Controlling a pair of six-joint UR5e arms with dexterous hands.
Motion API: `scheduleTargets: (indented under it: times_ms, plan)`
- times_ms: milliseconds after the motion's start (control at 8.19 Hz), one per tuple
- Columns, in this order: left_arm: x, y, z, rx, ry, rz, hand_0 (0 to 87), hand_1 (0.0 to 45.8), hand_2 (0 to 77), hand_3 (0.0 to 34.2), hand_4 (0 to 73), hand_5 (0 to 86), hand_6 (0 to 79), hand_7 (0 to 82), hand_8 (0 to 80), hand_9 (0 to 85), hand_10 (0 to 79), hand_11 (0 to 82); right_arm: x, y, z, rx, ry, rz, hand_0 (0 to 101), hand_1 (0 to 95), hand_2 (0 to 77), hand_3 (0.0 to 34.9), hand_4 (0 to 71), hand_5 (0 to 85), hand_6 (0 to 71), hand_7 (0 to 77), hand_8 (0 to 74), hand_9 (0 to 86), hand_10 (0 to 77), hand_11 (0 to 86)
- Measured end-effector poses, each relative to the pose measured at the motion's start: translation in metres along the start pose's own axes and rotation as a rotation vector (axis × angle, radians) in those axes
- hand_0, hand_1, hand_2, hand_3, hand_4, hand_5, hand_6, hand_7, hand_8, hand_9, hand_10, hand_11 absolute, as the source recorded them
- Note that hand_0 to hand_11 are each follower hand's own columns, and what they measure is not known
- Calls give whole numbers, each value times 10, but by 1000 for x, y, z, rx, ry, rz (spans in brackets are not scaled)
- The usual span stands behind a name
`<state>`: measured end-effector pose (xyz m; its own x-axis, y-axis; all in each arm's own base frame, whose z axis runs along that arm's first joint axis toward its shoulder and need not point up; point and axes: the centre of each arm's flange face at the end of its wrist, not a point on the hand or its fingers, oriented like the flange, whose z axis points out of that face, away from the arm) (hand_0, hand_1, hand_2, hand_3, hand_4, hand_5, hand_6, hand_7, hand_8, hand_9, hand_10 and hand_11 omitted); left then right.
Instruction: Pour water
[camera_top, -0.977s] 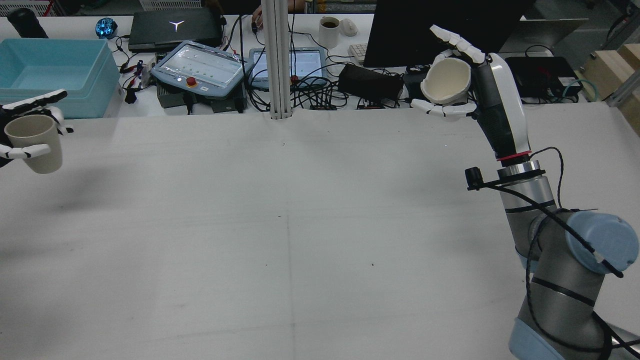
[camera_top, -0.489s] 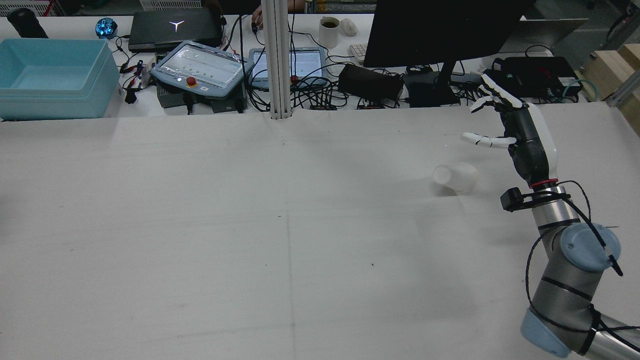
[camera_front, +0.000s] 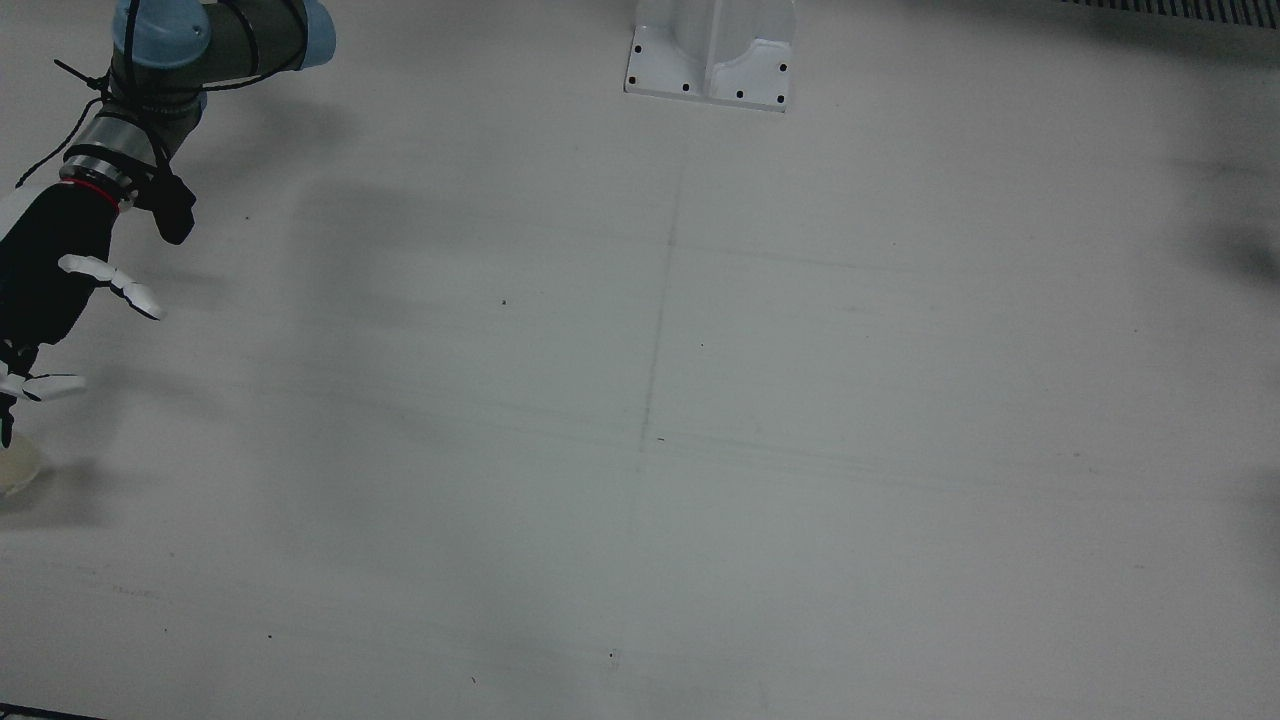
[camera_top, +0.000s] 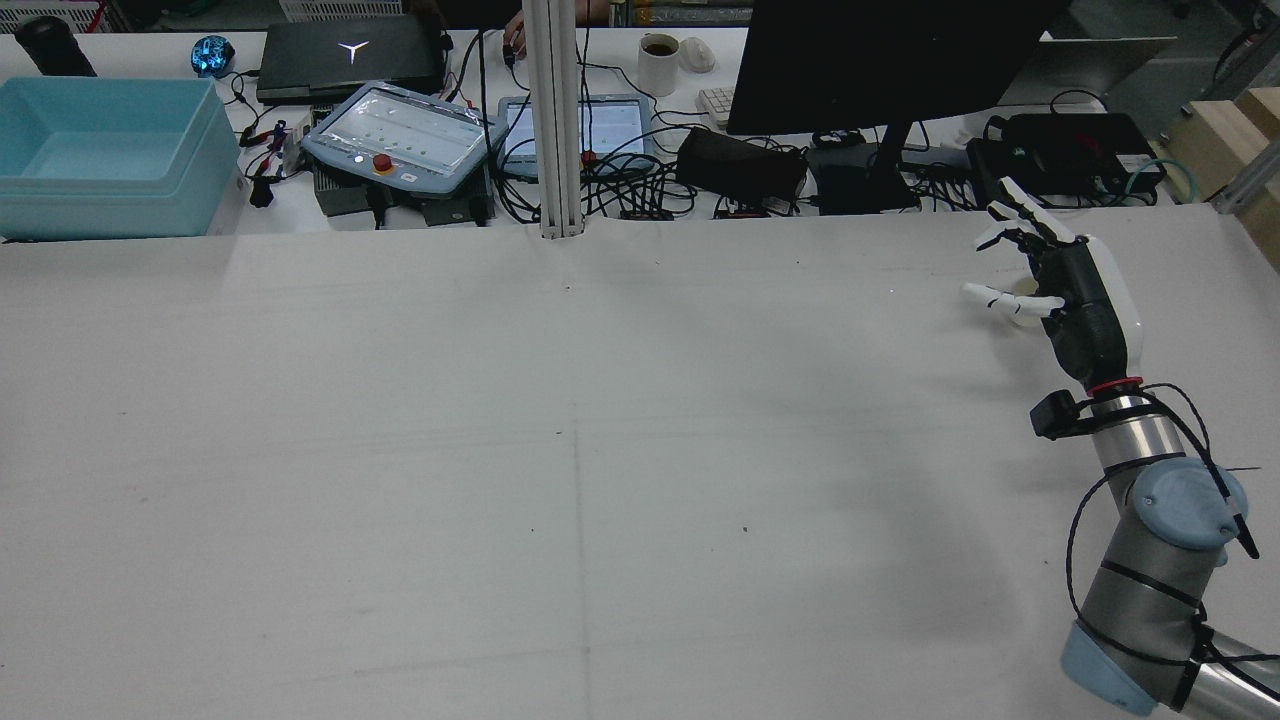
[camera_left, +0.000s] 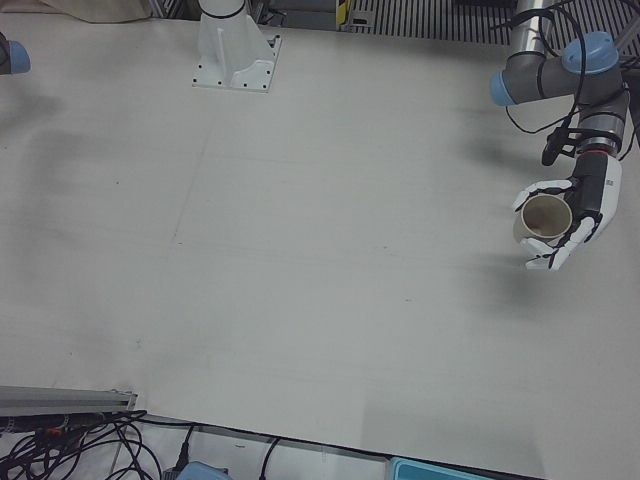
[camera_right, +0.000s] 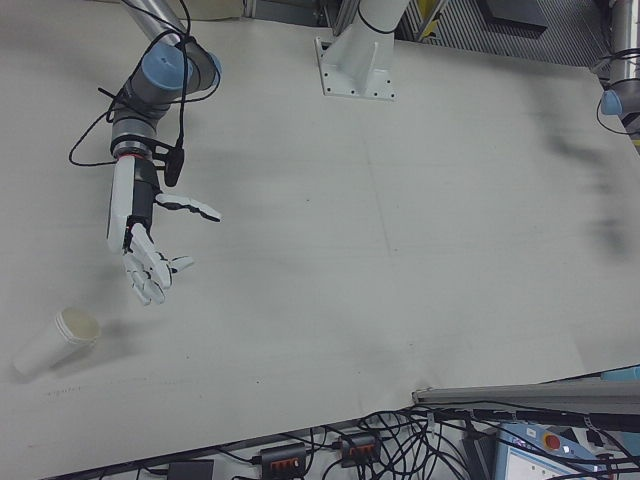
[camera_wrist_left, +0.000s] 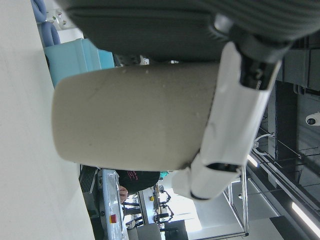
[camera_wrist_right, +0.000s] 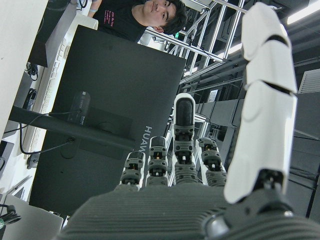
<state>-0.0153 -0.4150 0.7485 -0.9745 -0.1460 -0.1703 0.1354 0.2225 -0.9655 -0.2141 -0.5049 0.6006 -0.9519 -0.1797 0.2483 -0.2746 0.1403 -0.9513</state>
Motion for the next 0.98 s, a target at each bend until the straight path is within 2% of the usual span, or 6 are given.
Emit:
scheduleTargets:
  times_ms: [122,489,733,977]
  plan:
    - [0,-5,-5,2,3,2,801,300,327,0,256,11,262,475,316,458,153,278,1,2,0,-2,3,4,595,218,131,0,251,5,458,398,175,153,76,142]
    - [-4,-31,-21,17,-2,26,799,300,327,0,245,11,262,475,316,458,153,278,1,5,0,-6,6,9,596,224,153,0,235,38,458,409,169,142,76,125]
    - [-8,-56,-37,1,-2,79,798,300,327,0,245,11,240,475,322,469,158,295,3,3,-1,-4,10,5,597,218,153,0,213,38,458,409,164,142,76,125]
    - [-12,-76,-52,-7,-4,126,800,300,327,0,213,11,240,453,327,475,158,295,4,1,-2,-1,16,-1,596,213,142,0,213,38,458,409,169,142,76,125]
